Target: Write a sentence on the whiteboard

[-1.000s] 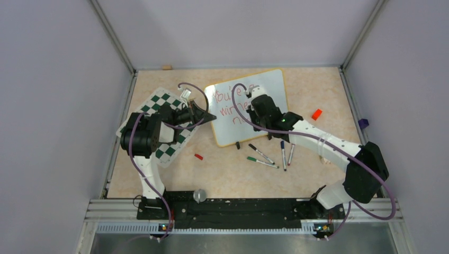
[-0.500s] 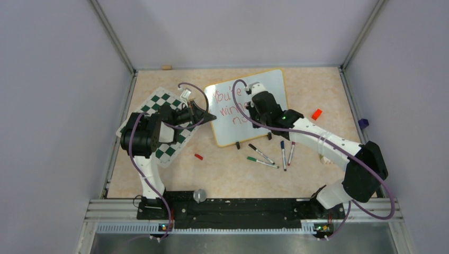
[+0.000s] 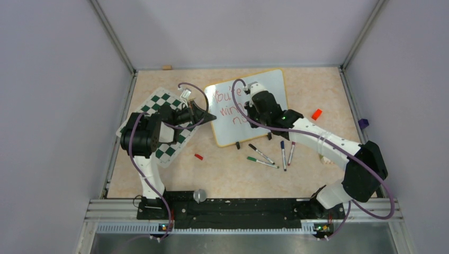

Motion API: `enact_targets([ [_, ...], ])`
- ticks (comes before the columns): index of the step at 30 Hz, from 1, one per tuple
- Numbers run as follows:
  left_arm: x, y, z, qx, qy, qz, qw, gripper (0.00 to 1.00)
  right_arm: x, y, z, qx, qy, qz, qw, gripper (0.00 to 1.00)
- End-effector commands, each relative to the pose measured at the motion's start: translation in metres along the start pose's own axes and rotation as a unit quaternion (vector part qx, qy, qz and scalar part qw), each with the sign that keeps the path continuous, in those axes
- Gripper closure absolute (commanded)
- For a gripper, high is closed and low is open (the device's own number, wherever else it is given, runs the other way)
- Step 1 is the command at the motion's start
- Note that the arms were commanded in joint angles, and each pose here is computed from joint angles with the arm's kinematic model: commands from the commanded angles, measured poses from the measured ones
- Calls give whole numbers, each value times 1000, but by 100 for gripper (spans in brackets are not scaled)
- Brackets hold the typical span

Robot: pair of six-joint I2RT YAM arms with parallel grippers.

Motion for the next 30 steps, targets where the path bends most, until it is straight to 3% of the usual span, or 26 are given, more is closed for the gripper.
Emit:
enact_targets([
  [1, -5, 1, -23, -22, 78, 7, 997, 100, -2, 1, 2, -3, 12, -3, 1000, 100],
  [12, -6, 1, -23, -22, 78, 8, 997, 100, -6, 1, 12, 3, 16, 5, 1000, 100],
  [30, -7, 1, -24, -22, 81, 8, 996, 100, -2, -24, -37, -67, 20, -18, 997, 100],
])
Point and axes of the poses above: each gripper's point midway between its finger pads, its own y axis out along the fingers, its own x axis along the line the jaws close on, z = x × y, the point moved 2 cm from there along -y, back along the fingers, and after that the axes turned 7 degrees about y, right-handed, at the moved point
